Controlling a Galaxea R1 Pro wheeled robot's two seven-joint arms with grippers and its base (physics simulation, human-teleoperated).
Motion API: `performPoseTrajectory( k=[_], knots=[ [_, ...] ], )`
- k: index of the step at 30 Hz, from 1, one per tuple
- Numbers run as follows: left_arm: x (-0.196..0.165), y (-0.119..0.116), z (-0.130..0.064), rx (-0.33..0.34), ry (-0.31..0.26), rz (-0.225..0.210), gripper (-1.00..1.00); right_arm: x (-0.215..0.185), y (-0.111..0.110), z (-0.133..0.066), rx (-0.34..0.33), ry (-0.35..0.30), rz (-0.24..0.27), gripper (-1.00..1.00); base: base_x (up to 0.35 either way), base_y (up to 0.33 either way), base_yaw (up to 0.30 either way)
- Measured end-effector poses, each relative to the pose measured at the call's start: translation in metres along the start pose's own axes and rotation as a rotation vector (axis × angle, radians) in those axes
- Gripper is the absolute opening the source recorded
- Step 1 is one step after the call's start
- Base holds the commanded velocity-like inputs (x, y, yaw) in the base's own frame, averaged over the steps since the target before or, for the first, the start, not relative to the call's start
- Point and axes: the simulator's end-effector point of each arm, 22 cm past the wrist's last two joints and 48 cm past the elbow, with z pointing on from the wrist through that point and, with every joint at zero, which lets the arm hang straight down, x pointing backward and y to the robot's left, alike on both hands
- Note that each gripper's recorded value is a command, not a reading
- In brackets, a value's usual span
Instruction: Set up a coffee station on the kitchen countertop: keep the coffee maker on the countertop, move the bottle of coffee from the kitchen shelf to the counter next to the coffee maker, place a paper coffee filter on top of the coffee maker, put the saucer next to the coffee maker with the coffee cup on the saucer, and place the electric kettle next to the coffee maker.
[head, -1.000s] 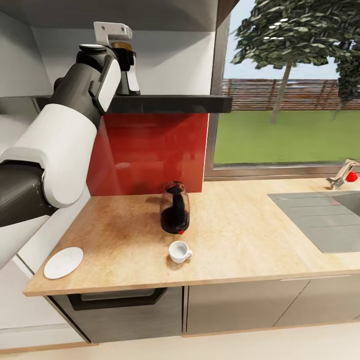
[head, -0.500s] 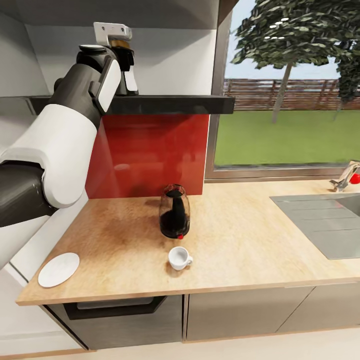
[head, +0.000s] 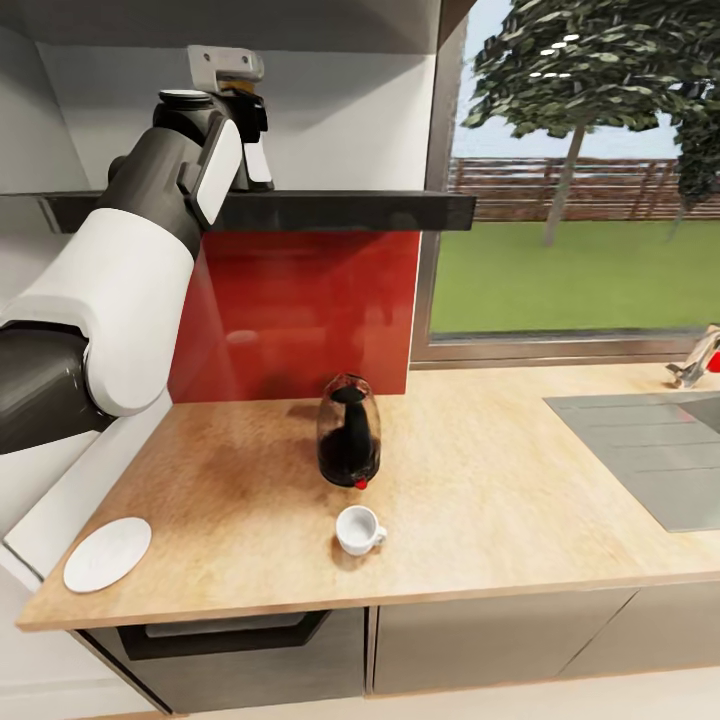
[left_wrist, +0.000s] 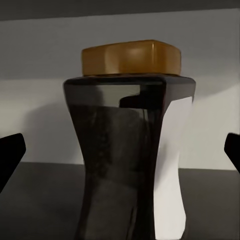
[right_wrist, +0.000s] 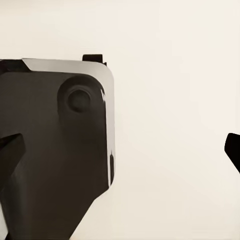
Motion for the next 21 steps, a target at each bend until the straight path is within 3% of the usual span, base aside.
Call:
performPoseTrajectory(
  k=[9,13,21],
  knots=[
    [0.002,0.000,0.000,0.000,0.001,0.001,1.00,0.001,0.000,0.000,0.000,0.001,0.000,1.00,0.013,0.000,0.000],
    [0.002,0.001,0.000,-0.002,0.000,0.001,1.00,0.001,0.000,0.000,0.000,0.001,0.000,1.00,0.194,0.000,0.000],
    [0.032,-0.001,0.001,0.001,0.034,0.003,1.00,0.001,0.000,0.000,0.000,0.001,0.000,1.00,0.081,0.000,0.000]
  ],
)
